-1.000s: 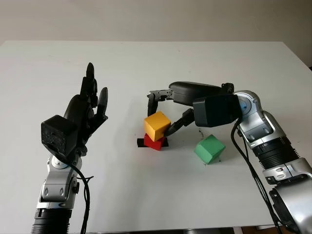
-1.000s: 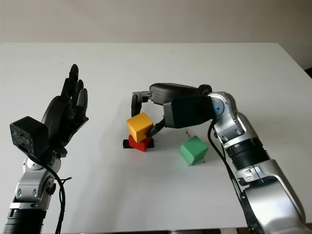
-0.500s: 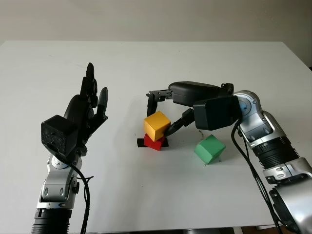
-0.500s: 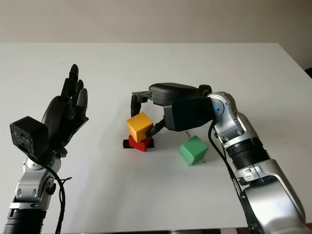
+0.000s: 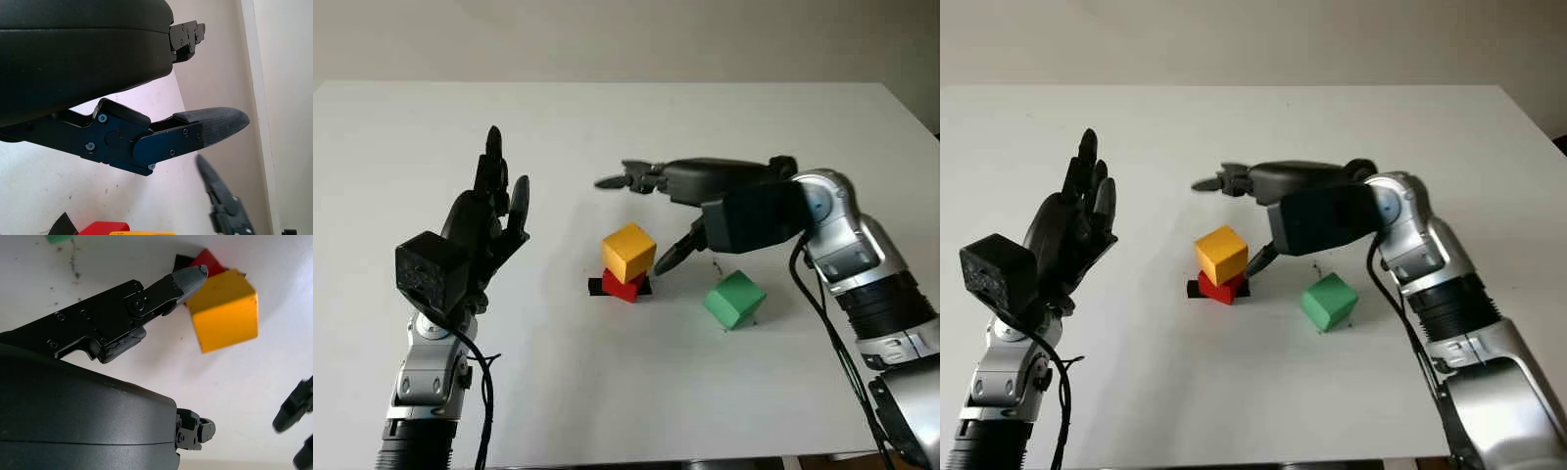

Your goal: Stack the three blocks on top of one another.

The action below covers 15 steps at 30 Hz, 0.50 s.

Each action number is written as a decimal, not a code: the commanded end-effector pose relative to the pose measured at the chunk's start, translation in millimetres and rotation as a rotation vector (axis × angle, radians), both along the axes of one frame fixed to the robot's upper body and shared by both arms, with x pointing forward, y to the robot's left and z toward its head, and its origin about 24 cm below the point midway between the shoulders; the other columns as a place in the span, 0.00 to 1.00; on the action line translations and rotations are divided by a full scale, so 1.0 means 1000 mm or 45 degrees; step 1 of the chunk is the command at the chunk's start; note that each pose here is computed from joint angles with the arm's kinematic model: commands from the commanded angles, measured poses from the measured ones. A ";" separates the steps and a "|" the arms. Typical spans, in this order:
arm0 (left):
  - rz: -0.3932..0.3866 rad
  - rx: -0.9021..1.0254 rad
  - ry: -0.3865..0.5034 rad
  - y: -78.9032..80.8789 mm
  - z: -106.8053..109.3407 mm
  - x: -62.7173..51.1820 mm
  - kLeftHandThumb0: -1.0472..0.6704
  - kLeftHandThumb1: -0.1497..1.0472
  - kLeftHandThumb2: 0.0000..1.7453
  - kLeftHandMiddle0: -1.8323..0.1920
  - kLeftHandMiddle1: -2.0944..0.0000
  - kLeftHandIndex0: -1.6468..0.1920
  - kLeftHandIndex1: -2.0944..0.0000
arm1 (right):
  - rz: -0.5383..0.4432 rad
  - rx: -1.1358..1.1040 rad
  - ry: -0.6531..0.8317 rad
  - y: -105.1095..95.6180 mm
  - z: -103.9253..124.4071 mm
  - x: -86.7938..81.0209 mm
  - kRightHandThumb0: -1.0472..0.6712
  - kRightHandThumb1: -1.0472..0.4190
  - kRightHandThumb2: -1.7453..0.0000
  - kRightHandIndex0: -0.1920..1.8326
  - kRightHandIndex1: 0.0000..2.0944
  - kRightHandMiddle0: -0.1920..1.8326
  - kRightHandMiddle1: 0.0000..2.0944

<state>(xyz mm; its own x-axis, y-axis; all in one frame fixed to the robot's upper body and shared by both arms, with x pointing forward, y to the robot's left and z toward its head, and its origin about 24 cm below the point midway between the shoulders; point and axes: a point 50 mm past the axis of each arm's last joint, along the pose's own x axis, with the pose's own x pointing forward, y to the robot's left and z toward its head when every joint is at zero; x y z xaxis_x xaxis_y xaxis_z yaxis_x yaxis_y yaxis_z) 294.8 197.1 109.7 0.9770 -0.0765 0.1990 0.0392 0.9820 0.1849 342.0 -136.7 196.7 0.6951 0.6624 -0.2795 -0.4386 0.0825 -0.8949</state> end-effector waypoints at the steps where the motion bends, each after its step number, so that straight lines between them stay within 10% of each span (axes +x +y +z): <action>1: -0.002 0.010 -0.018 0.001 0.003 -0.001 0.18 1.00 0.39 1.00 1.00 1.00 1.00 | -0.032 0.011 -0.031 -0.010 0.008 -0.004 0.18 0.13 0.97 0.00 0.00 0.01 0.05; 15: -0.015 0.007 -0.012 0.002 0.004 0.001 0.18 1.00 0.39 1.00 1.00 1.00 1.00 | -0.150 0.092 -0.216 -0.059 0.036 -0.049 0.19 0.12 0.97 0.02 0.02 0.17 0.10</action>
